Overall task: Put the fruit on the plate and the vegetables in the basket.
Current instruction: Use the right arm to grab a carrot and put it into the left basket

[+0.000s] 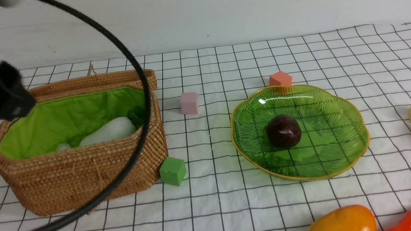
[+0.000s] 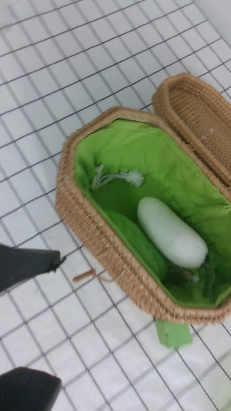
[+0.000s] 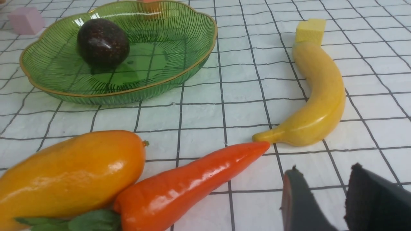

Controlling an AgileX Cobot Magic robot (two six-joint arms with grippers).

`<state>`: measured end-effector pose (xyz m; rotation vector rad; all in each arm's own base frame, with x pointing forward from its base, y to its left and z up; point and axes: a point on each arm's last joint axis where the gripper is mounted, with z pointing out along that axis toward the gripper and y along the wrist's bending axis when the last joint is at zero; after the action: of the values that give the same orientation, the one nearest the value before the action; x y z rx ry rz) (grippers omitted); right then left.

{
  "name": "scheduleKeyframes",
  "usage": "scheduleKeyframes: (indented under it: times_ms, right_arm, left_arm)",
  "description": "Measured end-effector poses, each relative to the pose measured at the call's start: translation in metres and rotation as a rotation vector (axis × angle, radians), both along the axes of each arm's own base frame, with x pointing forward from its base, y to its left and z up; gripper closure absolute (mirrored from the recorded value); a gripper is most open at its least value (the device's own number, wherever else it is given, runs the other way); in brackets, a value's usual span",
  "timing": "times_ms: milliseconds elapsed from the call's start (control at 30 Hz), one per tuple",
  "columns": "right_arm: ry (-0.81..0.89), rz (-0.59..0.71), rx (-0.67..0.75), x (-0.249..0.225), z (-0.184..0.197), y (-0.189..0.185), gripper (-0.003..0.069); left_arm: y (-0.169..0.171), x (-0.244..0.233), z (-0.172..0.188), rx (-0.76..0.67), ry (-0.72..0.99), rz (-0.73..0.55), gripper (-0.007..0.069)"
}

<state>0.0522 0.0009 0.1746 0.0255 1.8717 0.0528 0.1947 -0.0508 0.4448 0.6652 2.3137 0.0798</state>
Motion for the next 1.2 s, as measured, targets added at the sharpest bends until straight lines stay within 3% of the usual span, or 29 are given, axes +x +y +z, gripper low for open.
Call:
scheduleKeyframes:
  times_ms: [67,133,167,200,300,400,633,833,1200]
  right_arm:
    - [0.0,0.0,0.0,0.0,0.0,0.0,0.0414]
    - [0.0,0.0,0.0,0.0,0.0,0.0,0.0414]
    - [0.0,0.0,0.0,0.0,0.0,0.0,0.0414]
    - [0.0,0.0,0.0,0.0,0.0,0.0,0.0414]
    - [0.0,0.0,0.0,0.0,0.0,0.0,0.0414]
    - [0.0,0.0,0.0,0.0,0.0,0.0,0.0414]
    - [0.0,0.0,0.0,0.0,0.0,0.0,0.0414]
    - [0.0,0.0,0.0,0.0,0.0,0.0,0.0414]
    - [0.0,0.0,0.0,0.0,0.0,0.0,0.0414]
  left_arm:
    - [0.007,-0.029,0.014,-0.08,-0.054,0.045,0.0312]
    - [0.018,-0.069,0.022,-0.161,-0.117,0.084,0.0436]
    - [0.019,-0.073,0.022,-0.165,-0.123,0.083,0.0436]
    - [0.026,-0.1,0.019,-0.228,-0.162,0.114,0.054]
    - [0.037,-0.14,-0.001,-0.311,-0.18,0.145,0.0636]
    - [0.045,-0.173,-0.046,-0.38,-0.153,0.201,0.0638]
    - [0.038,-0.17,-0.118,-0.561,-0.199,0.224,0.0638]
    - [0.032,-0.161,-0.127,-0.671,-0.263,0.204,0.0638]
    - [0.031,-0.16,-0.128,-0.678,-0.274,0.203,0.0638]
